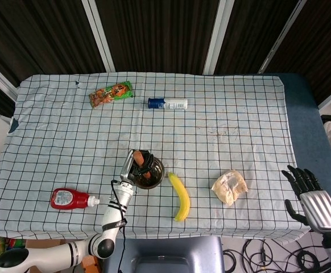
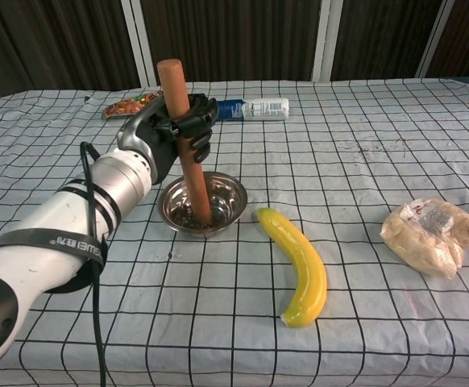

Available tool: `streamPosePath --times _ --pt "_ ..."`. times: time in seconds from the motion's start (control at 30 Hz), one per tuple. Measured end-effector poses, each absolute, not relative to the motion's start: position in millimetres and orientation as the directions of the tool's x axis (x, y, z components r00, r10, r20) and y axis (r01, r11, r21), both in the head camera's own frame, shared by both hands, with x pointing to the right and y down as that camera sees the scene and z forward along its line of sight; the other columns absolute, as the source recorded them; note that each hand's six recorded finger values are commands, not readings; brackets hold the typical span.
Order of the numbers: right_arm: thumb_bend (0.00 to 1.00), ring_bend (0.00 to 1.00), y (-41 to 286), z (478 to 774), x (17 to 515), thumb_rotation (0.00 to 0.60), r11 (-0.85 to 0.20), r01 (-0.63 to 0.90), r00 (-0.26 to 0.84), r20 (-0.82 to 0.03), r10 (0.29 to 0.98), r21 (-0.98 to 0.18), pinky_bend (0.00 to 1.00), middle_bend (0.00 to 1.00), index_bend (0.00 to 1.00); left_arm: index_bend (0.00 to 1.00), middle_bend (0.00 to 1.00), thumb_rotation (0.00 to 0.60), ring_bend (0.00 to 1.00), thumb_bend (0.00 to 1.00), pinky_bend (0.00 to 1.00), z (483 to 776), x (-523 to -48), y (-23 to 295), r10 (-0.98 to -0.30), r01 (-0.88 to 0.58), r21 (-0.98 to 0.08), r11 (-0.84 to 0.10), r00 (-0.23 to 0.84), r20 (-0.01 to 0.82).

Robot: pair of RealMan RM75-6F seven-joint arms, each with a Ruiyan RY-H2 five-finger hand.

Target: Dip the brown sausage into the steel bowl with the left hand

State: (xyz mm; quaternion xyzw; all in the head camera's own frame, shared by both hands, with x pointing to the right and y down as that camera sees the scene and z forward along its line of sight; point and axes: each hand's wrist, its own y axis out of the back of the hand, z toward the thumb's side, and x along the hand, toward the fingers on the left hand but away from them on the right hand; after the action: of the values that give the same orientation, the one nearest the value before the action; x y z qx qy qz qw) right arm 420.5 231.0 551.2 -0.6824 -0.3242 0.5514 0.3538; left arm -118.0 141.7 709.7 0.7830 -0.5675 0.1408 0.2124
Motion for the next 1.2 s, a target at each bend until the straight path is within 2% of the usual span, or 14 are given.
streamPosePath --times 0.27,0.6,0.9,1.2 --pt "0.46 0.0 230.4 550.2 420.8 0.6 -0.535 0.056 0.181 -0.519 0.836 -0.843 0.0 0.0 0.0 1.0 1.0 0.6 0.94 0.89 1.0 717.3 -114.9 145.8 -0.819 -0.943 0.189 -0.275 0.333 0.468" --pt "0.46 0.0 231.2 549.6 420.8 0.6 -0.535 0.057 0.185 -0.517 0.835 -0.843 0.0 0.0 0.0 1.0 1.0 0.6 0.94 0.89 1.0 686.5 -118.4 121.7 -0.867 -0.944 0.212 -0.253 0.319 0.384" --pt "0.46 0.0 231.8 550.2 419.3 0.6 -0.538 0.057 0.191 -0.519 0.833 -0.841 0.0 0.0 0.0 1.0 1.0 0.6 0.94 0.89 1.0 706.7 -118.4 137.9 -0.839 -0.941 0.169 -0.292 0.337 0.427" --pt "0.46 0.0 230.5 549.6 420.4 0.6 -0.535 0.059 0.189 -0.517 0.835 -0.843 0.0 0.0 0.0 1.0 1.0 0.6 0.94 0.89 1.0 720.1 -112.9 149.4 -0.824 -0.93 0.19 -0.314 0.367 0.432"
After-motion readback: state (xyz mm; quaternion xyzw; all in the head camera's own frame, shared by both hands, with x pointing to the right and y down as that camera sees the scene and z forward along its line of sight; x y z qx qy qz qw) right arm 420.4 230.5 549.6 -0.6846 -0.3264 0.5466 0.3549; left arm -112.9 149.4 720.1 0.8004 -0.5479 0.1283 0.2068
